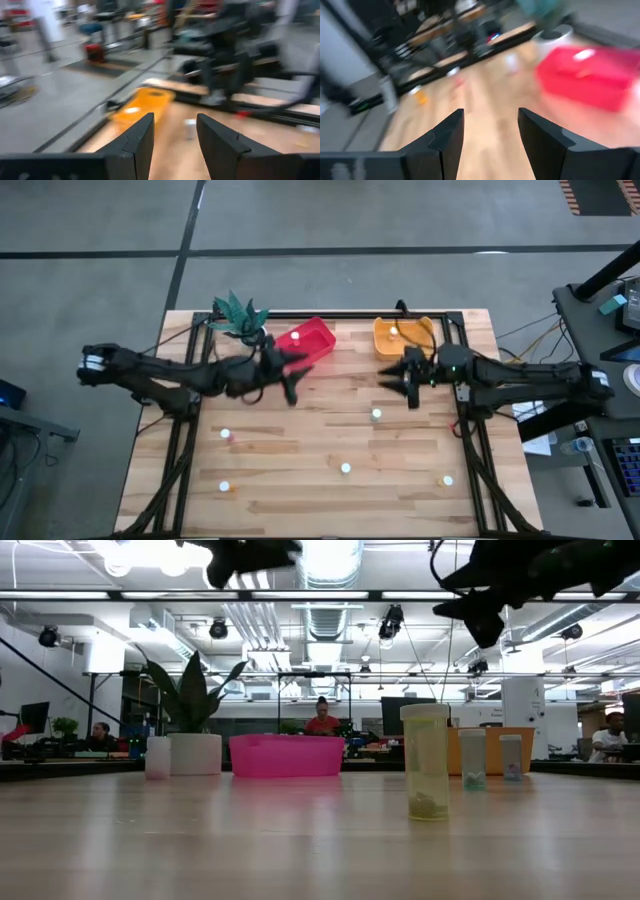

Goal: Pick and place medicine bottles into bin by pill shape (circle, oval)
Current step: Put the blue capsule bottle into the yellow bin

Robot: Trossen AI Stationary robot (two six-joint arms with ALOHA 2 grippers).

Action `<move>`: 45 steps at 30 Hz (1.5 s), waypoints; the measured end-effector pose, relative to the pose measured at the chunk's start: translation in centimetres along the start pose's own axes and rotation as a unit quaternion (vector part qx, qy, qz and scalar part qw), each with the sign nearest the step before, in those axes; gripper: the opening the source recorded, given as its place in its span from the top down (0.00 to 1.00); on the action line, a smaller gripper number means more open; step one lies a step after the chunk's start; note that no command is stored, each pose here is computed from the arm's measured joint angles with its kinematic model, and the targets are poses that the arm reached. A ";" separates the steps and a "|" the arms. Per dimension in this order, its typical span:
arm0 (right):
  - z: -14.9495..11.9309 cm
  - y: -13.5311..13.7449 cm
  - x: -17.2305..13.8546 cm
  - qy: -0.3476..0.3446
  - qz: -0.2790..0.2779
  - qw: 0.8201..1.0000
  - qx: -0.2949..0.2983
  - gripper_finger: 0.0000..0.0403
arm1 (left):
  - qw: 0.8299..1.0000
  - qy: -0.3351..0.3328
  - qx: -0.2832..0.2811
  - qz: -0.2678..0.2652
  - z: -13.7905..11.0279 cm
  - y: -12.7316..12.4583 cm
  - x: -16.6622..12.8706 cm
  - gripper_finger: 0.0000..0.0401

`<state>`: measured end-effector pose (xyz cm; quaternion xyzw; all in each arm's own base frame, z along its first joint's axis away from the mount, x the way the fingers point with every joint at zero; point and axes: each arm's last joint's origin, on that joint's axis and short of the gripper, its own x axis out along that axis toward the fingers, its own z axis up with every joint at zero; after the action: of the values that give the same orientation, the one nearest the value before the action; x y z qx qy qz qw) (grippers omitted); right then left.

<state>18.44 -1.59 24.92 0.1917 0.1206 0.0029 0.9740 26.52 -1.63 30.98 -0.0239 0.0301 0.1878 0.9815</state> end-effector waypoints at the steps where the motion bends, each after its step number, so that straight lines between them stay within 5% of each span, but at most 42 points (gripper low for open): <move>1: -0.4 0.7 0.2 0.009 0.012 1.000 0.005 0.56 | 1.000 -0.003 -0.001 -0.020 0.1 -0.9 -0.5 0.67; 11: -4.1 5.8 0.8 0.070 0.009 0.994 0.086 0.56 | 0.984 -0.001 0.005 -0.177 -1.7 -8.8 -4.2 0.67; 21: -7.2 6.8 -0.3 0.153 -0.128 0.970 0.143 0.56 | 0.981 0.058 -0.060 -0.176 -4.6 -10.6 -3.6 0.67; 36: -4.1 6.1 -2.6 0.198 -0.304 0.931 0.046 0.56 | 0.988 0.068 -0.127 -0.058 -5.6 -8.9 -1.5 0.67; 45: 0.5 5.8 -3.1 0.167 -0.331 0.921 0.119 0.56 | 0.959 0.135 -0.245 -0.045 -4.4 -3.7 0.4 0.67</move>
<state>15.82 3.41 28.28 0.2525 0.3375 -0.3018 0.8551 28.00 -5.18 26.73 -0.2905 0.1141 0.1401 0.9396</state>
